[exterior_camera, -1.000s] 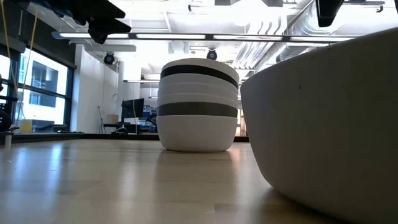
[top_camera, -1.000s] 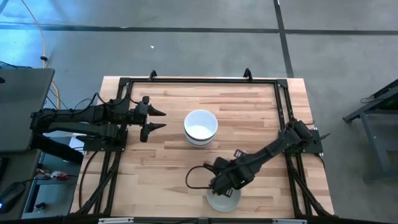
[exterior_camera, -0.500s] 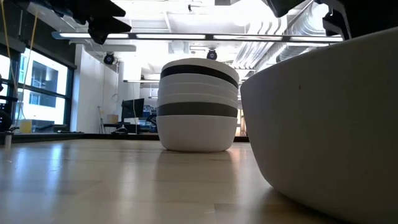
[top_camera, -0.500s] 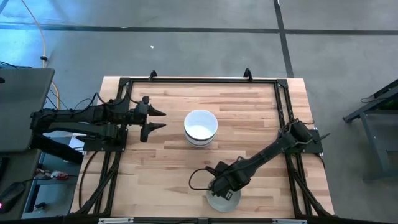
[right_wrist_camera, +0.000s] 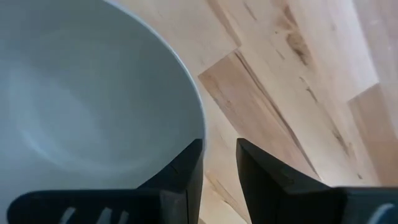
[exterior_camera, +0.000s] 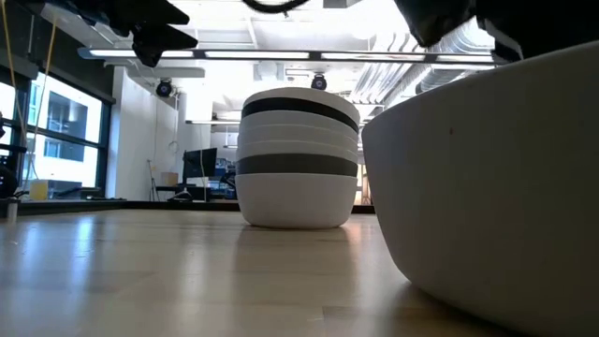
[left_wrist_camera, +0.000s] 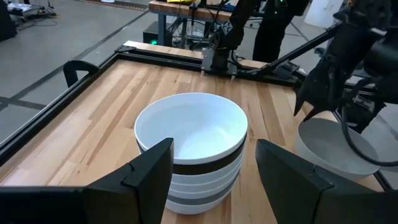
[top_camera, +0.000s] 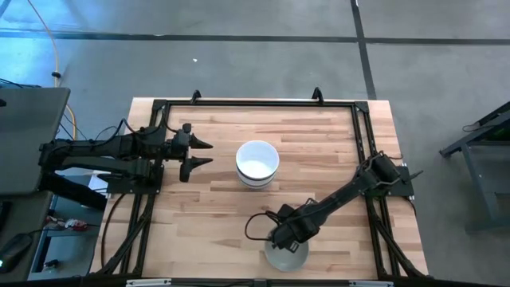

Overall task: Nest bowls inside each other
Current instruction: Stack the light gray bowl on top of the white bowl

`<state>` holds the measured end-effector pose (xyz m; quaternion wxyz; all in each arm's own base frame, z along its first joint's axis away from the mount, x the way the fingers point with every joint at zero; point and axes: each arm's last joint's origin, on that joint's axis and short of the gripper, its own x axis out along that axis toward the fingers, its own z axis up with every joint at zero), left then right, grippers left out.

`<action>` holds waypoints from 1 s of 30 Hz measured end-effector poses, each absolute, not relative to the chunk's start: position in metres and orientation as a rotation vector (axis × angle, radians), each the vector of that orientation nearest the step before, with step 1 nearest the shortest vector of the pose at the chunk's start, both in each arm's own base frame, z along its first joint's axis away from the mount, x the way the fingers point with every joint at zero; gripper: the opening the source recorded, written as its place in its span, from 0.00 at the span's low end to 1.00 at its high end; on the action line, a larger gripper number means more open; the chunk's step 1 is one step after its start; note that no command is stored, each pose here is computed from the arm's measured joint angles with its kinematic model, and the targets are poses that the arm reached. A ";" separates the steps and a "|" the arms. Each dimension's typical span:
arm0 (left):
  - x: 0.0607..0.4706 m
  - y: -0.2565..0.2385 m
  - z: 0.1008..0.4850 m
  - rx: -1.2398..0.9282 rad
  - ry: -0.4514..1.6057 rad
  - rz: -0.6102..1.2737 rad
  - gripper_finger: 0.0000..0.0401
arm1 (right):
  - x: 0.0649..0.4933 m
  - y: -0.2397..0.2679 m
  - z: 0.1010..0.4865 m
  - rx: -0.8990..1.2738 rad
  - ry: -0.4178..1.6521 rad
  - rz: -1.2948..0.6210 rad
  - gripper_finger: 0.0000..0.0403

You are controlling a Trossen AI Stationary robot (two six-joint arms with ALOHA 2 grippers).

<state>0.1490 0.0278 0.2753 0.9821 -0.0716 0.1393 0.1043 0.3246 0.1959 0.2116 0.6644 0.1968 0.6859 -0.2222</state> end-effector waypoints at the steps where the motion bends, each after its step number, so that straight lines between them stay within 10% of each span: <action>1: 0.149 0.028 0.275 -0.144 0.280 0.210 0.54 | 0.325 0.196 0.209 0.450 1.548 -0.498 0.22; 30: 0.149 0.028 0.275 -0.152 0.280 0.211 0.54 | 0.327 0.173 0.206 0.419 1.535 -0.407 0.00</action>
